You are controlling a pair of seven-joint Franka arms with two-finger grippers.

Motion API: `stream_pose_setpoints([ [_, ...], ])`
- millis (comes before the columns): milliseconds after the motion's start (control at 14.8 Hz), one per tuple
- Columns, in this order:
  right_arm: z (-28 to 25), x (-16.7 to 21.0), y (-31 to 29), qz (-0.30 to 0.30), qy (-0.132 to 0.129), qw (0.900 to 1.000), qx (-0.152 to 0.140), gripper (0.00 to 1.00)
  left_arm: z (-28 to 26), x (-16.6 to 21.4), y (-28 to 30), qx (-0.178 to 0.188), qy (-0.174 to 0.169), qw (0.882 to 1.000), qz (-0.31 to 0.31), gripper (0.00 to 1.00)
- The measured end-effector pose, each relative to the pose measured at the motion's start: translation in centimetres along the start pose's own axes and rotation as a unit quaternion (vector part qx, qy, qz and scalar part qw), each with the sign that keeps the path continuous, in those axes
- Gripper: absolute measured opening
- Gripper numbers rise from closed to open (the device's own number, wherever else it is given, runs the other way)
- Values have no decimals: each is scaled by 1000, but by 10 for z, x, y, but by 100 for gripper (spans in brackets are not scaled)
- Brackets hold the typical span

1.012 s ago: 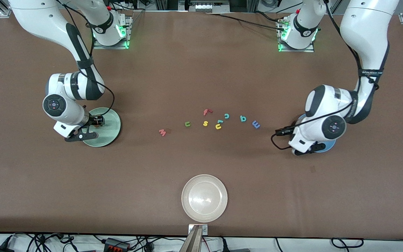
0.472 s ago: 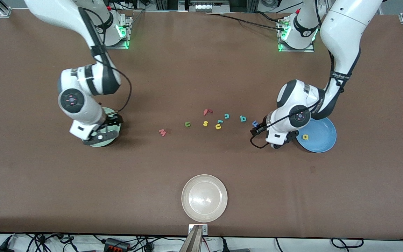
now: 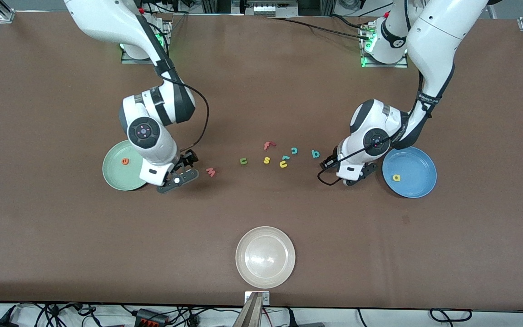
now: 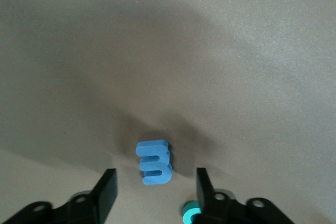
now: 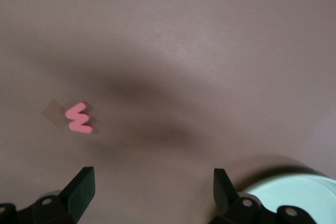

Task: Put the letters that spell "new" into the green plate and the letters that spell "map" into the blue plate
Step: 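Grasp the pink w with the right gripper while the left gripper grasps the blue m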

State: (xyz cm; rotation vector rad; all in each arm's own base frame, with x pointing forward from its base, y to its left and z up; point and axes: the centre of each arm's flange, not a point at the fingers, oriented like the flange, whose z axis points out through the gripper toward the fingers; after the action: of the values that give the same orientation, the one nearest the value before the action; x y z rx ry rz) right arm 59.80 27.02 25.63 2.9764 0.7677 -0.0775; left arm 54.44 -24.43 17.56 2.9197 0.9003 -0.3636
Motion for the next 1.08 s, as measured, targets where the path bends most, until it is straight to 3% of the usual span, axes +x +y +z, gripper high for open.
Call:
stream_pose_setpoints([
  [270,26,9,-30,-22,-12,1000,9,100,9,1,-1,0,-3,1000,-2,58],
  [472,40,14,-48,-30,-17,999,21,96,6,2,1,-4,0,1000,-1,26],
  [540,41,16,-51,-32,-17,999,23,96,6,2,1,-4,0,1000,-1,27],
  [742,41,18,-60,-37,-14,999,28,67,5,5,0,-5,1,1000,-3,27],
  [945,47,19,-64,-39,-10,999,29,66,-6,11,-2,5,5,1000,1,27],
  [1080,55,21,-65,-40,-4,999,28,66,-26,17,-3,40,19,999,24,27],
])
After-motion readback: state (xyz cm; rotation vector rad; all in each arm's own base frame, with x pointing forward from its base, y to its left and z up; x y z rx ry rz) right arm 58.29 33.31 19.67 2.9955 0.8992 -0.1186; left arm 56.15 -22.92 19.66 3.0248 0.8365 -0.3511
